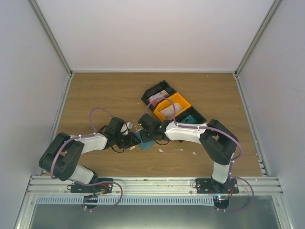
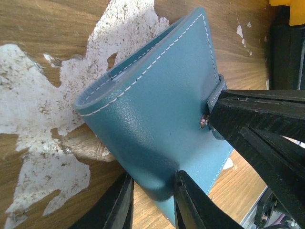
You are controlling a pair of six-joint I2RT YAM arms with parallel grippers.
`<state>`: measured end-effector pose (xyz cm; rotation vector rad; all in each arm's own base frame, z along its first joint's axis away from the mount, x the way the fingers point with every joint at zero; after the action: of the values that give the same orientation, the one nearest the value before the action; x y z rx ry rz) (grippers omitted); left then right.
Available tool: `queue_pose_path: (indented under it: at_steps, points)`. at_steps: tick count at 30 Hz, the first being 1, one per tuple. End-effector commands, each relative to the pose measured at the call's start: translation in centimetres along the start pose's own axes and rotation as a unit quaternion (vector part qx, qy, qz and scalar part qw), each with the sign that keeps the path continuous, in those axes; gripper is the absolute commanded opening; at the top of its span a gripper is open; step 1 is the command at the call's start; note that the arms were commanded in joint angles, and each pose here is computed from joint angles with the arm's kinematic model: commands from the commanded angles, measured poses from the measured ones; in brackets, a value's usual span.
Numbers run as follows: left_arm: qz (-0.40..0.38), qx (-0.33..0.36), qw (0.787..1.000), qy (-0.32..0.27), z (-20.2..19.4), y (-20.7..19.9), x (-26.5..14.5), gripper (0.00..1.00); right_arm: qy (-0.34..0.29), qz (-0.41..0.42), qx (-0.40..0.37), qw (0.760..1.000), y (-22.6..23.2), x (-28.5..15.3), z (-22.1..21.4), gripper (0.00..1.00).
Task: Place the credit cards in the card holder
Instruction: Close the card holder at the center of the board.
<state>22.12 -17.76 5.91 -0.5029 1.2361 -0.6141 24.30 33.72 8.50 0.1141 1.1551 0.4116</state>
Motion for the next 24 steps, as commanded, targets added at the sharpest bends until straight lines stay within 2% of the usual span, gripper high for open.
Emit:
queue_pose_path:
  at_steps: [1,12,24]
  points:
    - [-0.002,0.012,1.0,-0.012,0.6,0.1,0.1,0.27,-0.002,-0.033,-0.019,0.999,-0.6,0.9,-0.3,0.0]
    - [0.005,0.003,1.0,-0.015,0.7,0.6,0.0,0.25,0.022,0.005,-0.017,1.0,0.3,0.7,-0.8,0.01]
    - [0.006,0.002,1.0,-0.01,0.5,0.8,0.2,0.24,0.016,0.032,-0.008,0.999,0.5,0.5,-0.3,0.01]
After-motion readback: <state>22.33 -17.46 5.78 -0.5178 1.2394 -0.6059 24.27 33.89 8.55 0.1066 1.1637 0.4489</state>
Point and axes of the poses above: each gripper's point midway between its finger pads, its own x axis out along the fingers, its own y axis along the line the jaws close on, z = x × y, the point moved 5 cm from there along -x, back along the fingers, and after that the axes turned 10 degrees about x, right-handed, at the moved point
